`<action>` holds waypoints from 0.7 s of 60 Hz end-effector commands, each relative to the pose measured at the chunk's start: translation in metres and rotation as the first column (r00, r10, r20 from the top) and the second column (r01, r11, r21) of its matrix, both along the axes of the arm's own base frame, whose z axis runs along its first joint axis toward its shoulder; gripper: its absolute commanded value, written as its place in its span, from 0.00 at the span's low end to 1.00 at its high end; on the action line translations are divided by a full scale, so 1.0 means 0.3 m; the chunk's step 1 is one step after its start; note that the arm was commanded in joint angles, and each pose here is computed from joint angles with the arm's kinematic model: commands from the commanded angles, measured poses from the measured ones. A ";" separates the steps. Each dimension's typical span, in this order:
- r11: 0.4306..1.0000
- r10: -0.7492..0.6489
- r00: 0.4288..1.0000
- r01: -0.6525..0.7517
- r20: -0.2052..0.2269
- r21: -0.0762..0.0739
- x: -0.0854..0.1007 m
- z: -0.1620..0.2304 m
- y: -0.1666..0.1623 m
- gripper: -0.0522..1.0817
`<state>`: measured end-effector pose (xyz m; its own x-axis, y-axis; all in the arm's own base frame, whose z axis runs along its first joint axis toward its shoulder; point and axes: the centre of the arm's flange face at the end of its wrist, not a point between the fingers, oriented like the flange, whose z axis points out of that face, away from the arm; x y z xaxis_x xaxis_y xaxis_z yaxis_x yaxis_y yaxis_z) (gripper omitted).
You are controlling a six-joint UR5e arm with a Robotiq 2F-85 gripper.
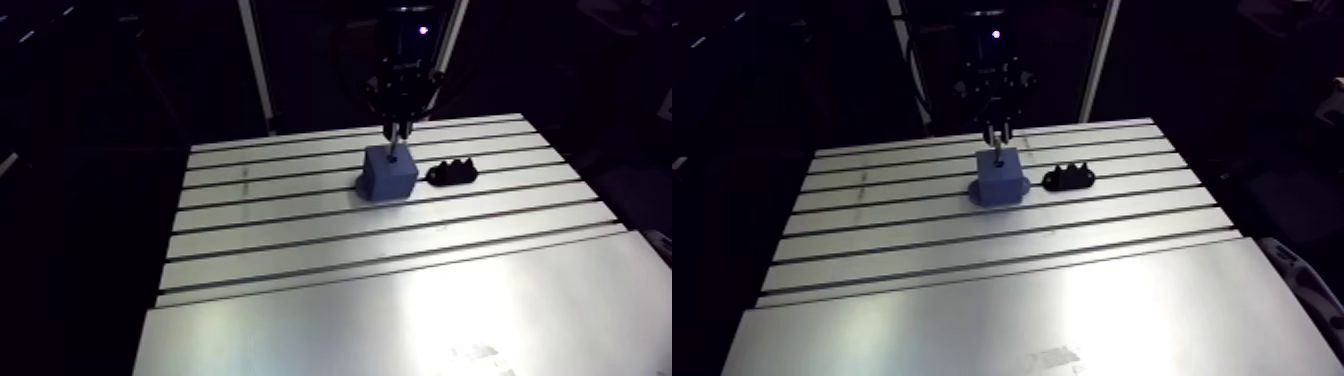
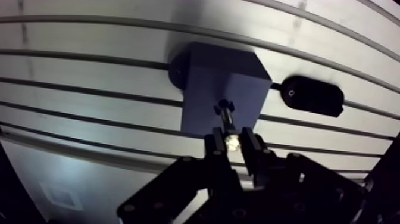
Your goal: Pick up the M10 bolt and insert it into the hex recess until seated.
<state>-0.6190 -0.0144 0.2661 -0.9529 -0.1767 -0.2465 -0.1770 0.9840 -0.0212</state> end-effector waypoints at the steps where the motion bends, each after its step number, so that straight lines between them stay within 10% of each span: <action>1: 1.000 -0.003 1.000 0.003 0.002 -0.012 -0.002 -0.011 -0.004 0.99; 42: 1.000 -0.010 1.000 0.010 0.001 -0.010 -0.003 -0.009 0.013 0.99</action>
